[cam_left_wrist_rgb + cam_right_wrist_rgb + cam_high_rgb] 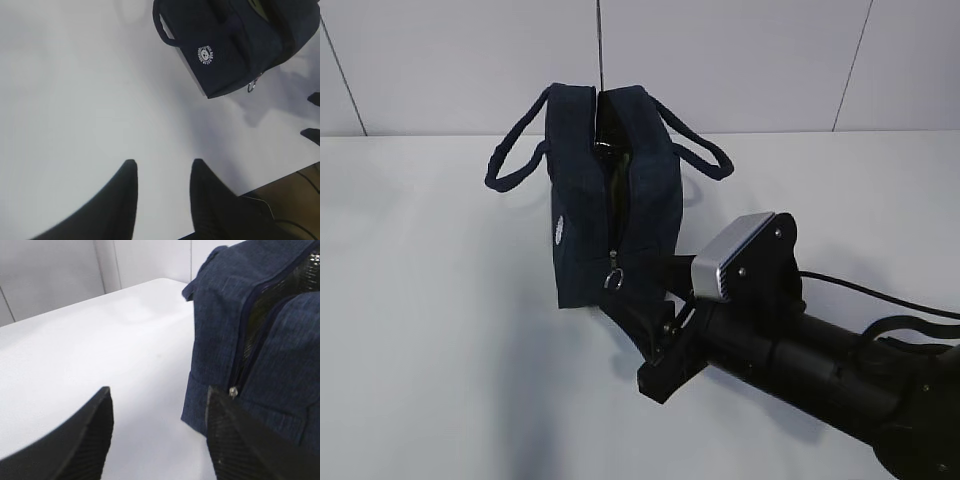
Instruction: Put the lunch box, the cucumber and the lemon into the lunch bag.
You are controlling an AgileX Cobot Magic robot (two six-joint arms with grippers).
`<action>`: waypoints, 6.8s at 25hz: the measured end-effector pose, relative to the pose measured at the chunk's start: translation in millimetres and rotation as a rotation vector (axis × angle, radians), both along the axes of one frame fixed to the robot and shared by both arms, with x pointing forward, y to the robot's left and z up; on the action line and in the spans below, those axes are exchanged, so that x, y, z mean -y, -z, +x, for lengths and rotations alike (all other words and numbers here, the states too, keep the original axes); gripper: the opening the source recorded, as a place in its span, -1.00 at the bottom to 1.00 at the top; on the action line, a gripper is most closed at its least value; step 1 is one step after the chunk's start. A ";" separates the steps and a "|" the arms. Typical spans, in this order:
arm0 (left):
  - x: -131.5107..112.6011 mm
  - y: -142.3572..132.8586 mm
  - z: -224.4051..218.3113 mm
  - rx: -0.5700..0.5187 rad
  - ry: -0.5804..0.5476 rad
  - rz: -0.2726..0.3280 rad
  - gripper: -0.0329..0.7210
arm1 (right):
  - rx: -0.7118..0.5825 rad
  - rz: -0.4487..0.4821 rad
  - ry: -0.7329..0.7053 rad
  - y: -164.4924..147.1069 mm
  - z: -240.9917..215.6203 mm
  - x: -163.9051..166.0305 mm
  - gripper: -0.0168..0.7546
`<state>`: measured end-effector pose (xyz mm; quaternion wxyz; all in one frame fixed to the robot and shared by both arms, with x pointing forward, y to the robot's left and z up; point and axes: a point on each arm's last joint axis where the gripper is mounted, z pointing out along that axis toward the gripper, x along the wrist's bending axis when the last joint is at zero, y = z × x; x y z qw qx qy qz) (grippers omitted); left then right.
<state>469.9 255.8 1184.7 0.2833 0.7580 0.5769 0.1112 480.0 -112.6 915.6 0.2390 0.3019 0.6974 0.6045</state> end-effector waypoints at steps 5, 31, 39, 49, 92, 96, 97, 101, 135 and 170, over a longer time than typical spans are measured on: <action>0.0 0.0 0.0 -0.004 -0.011 -0.007 -0.28 | -0.057 -0.005 0.093 10.5 -1.5 10.0 0.19; 0.0 0.0 0.0 -0.006 -0.018 -0.011 -0.29 | -0.106 -0.058 0.073 44.4 19.9 -14.6 0.18; 0.0 0.0 0.0 -0.006 -0.018 -0.011 -0.29 | -0.131 -0.040 0.080 54.1 29.1 -21.4 0.18; -0.5 0.1 0.1 -0.006 -0.019 -0.005 -0.29 | -0.130 -0.032 0.088 55.1 41.2 -29.4 0.18; -3.4 0.8 0.5 -0.002 -0.027 0.029 -0.29 | -0.134 0.018 0.201 70.8 56.3 -28.8 0.18; -3.5 0.8 0.5 -0.002 -0.028 0.030 -0.29 | -0.120 0.045 0.238 68.8 58.6 -26.4 0.18; -3.5 0.8 0.5 -0.002 -0.028 0.030 -0.29 | -0.118 0.048 0.242 68.6 58.8 -26.1 0.18; -3.5 0.8 0.5 -0.002 -0.028 0.030 -0.29 | -0.114 0.052 0.244 68.1 59.0 -26.0 0.17; -3.6 0.8 0.6 -0.002 -0.028 0.031 -0.29 | -0.144 0.061 0.203 69.7 63.8 -34.7 -0.06; -3.6 0.8 0.6 -0.002 -0.028 0.031 -0.29 | -0.182 0.119 0.297 81.4 59.2 -22.4 -0.36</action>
